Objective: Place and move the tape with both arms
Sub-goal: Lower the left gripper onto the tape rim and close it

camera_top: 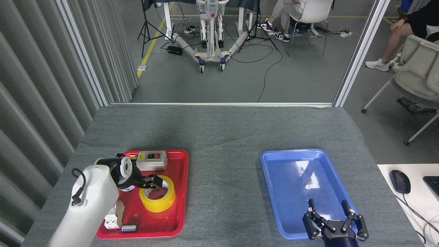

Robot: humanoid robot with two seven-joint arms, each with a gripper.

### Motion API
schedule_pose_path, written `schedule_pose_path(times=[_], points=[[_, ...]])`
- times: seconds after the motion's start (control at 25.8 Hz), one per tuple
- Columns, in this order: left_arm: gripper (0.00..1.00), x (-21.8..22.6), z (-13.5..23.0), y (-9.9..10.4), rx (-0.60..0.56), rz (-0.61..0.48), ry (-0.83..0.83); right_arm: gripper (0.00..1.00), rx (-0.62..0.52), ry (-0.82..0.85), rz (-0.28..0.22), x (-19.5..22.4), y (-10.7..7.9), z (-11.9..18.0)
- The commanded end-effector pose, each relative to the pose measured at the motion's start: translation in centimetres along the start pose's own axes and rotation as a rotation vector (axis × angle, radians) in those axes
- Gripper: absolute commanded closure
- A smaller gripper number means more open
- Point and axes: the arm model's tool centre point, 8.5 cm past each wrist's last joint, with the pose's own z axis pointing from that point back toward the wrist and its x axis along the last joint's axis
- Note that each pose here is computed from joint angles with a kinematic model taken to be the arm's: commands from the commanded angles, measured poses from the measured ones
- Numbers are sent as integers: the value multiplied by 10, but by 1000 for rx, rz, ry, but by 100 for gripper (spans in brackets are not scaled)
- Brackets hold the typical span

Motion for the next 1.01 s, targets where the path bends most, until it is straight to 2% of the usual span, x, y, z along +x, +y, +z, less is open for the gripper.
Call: schedule_pose_path(times=[0.0, 0.27, 0.46, 0.66, 0.7, 0.97], points=[[11, 1, -6, -8, -16, -44, -11, 0, -1, 0, -2, 1, 0, 0], [12, 3, -12, -12, -29, -60, -23, 0, 1, -1, -3, 1, 1, 0], [16, 3, -21, -12, 19, -75, -5, 0, 1, -4, -5, 4, 1, 0], [25, -1, -23, -11, 36, -72, 5, 0, 2, -7, -8, 6, 1, 0], [29, -1, -23, -11, 39, -72, 5, 0, 2, -5, -7, 6, 1, 0], [39, -1, -23, -11, 44, -73, 4, 0, 6, -7, 9, 6, 3, 2]])
